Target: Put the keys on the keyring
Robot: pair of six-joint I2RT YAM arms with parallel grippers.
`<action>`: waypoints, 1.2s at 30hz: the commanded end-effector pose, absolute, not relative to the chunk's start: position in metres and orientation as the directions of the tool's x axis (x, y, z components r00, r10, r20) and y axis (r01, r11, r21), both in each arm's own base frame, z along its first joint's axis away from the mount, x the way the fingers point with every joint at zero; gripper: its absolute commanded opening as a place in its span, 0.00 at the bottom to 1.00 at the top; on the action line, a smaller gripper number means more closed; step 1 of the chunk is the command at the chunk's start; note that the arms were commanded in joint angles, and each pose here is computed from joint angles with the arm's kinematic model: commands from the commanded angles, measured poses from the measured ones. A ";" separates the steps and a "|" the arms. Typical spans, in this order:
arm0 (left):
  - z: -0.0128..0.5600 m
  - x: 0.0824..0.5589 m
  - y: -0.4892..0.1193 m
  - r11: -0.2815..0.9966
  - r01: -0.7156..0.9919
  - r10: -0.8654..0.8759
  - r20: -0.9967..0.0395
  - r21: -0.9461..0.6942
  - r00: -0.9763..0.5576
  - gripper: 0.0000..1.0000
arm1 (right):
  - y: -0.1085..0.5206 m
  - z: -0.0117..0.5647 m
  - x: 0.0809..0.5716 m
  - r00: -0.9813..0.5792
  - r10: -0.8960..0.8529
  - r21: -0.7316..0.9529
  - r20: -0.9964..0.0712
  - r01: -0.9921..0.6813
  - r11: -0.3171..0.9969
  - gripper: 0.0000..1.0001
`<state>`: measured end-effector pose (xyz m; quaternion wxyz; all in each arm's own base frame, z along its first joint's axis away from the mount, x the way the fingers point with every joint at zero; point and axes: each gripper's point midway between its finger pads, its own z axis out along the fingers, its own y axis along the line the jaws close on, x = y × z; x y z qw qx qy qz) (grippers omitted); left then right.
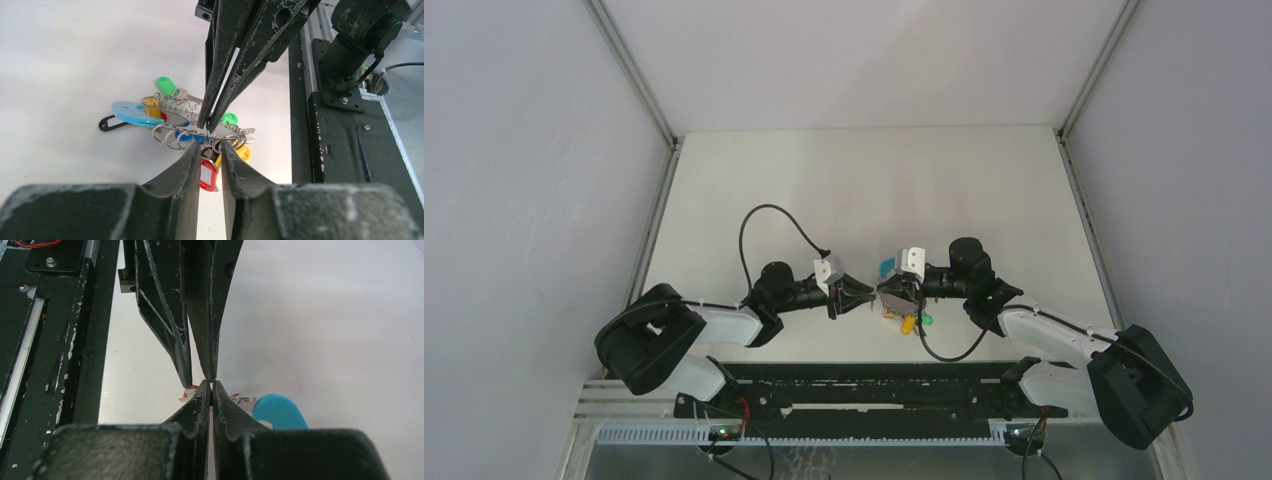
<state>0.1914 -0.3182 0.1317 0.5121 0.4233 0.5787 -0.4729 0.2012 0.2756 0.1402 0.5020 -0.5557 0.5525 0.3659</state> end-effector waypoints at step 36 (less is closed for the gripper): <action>0.148 0.199 -0.333 0.135 0.980 -0.064 -0.989 -0.144 -0.136 0.22 | 0.285 0.152 0.197 0.165 -0.194 -0.182 -0.967 -0.981 0.070 0.00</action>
